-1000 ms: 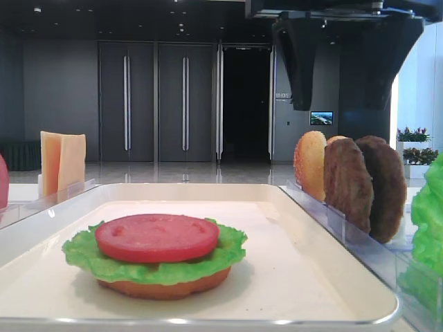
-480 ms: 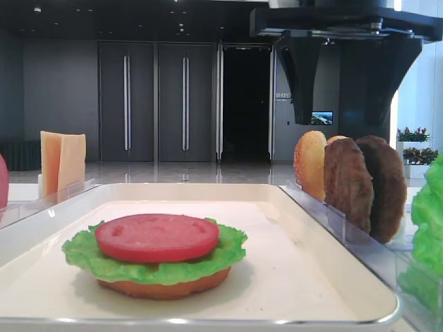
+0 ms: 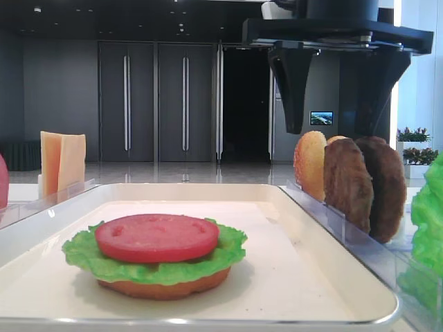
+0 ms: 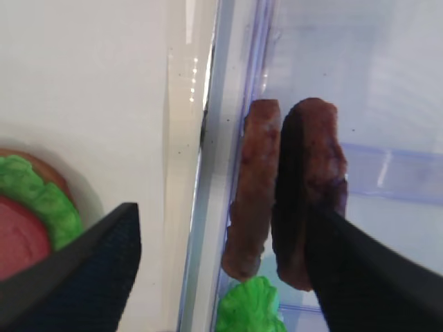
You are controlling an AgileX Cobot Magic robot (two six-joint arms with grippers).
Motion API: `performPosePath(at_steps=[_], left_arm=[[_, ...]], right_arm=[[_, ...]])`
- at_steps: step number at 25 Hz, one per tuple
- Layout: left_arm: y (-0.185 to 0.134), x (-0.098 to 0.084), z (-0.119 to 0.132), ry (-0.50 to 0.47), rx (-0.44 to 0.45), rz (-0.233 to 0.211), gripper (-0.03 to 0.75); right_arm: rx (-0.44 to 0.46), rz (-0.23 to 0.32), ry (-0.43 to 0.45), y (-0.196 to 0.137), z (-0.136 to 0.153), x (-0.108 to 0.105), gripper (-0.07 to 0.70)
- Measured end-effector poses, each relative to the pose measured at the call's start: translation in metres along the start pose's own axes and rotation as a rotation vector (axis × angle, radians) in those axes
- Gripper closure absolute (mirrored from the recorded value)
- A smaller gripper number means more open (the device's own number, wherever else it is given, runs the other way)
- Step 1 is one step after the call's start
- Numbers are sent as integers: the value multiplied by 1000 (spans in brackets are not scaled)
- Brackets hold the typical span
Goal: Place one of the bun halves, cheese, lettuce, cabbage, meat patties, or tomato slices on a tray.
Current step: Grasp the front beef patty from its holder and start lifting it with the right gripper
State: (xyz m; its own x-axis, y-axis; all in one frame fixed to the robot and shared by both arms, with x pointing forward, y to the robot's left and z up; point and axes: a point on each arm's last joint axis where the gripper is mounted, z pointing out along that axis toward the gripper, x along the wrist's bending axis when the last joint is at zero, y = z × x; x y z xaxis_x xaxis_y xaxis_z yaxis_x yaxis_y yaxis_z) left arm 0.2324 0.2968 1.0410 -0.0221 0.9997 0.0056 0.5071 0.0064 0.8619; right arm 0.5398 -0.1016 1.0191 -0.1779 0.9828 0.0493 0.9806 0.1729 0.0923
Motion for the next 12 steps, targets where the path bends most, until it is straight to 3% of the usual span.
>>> performPosePath(at_steps=[12], left_arm=[[0, 0, 0, -1, 0, 0, 284]], right_arm=[[41, 14, 22, -4, 0, 2, 129]])
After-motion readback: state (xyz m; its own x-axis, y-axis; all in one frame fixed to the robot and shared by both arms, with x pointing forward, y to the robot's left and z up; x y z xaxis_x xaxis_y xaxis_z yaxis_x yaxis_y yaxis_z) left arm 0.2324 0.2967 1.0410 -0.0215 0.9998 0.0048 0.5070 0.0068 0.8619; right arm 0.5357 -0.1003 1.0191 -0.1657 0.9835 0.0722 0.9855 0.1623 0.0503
